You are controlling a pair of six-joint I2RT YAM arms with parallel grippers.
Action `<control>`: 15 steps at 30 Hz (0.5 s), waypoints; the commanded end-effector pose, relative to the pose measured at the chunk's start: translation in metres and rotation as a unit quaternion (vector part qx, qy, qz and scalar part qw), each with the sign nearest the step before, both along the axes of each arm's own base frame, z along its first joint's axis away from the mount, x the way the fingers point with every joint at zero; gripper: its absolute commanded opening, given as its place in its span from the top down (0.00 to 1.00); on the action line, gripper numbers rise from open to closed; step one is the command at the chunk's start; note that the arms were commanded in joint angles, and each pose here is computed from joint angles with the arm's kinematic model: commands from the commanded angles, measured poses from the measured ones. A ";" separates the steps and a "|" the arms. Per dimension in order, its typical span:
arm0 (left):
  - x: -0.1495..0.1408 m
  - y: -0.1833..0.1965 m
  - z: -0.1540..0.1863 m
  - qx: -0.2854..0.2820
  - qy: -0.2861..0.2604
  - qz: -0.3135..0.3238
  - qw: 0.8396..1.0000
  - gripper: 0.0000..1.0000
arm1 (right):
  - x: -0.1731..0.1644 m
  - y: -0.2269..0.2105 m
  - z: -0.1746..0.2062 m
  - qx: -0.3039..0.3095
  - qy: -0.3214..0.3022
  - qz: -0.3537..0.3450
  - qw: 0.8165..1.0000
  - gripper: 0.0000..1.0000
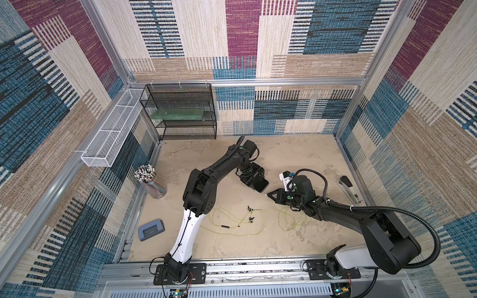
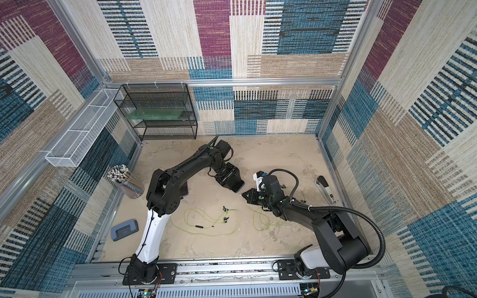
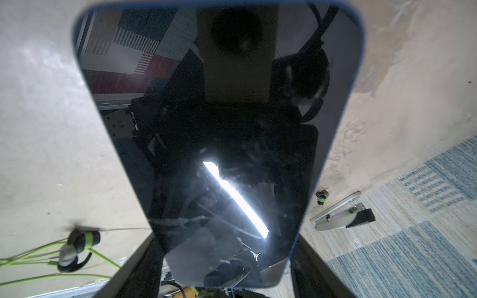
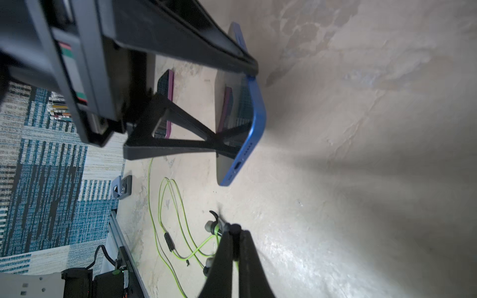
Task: Plug wired earphones into phones
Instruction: Pick up the phone at the center of the board, then insert the wired earphone into the phone.
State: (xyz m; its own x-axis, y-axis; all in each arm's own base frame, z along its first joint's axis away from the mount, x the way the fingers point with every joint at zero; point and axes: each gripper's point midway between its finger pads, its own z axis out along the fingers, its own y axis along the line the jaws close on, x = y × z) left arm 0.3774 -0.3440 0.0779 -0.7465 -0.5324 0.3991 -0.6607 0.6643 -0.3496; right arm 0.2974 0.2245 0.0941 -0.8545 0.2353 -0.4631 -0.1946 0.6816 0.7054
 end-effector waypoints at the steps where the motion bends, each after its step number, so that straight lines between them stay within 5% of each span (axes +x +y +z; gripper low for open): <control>1: 0.007 -0.016 0.018 -0.055 0.004 0.043 0.998 0.70 | 0.015 -0.009 0.014 0.010 -0.024 -0.057 0.998 1.00; 5: 0.004 -0.020 0.022 -0.082 0.018 0.064 0.994 0.78 | 0.020 -0.018 0.018 0.005 -0.032 -0.088 0.996 1.00; 15: 0.002 -0.018 0.023 -0.087 0.016 0.073 0.993 0.81 | 0.027 -0.024 0.013 -0.001 -0.023 -0.104 0.994 1.00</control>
State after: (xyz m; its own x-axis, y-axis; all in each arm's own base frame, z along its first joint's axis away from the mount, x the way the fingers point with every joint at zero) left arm 0.3765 -0.3566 0.0884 -0.6496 -0.5726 0.5001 -0.7595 0.5169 -0.3948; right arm 0.3176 0.2036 0.1027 -0.7877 0.3788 -0.4858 -0.0888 0.7106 0.6980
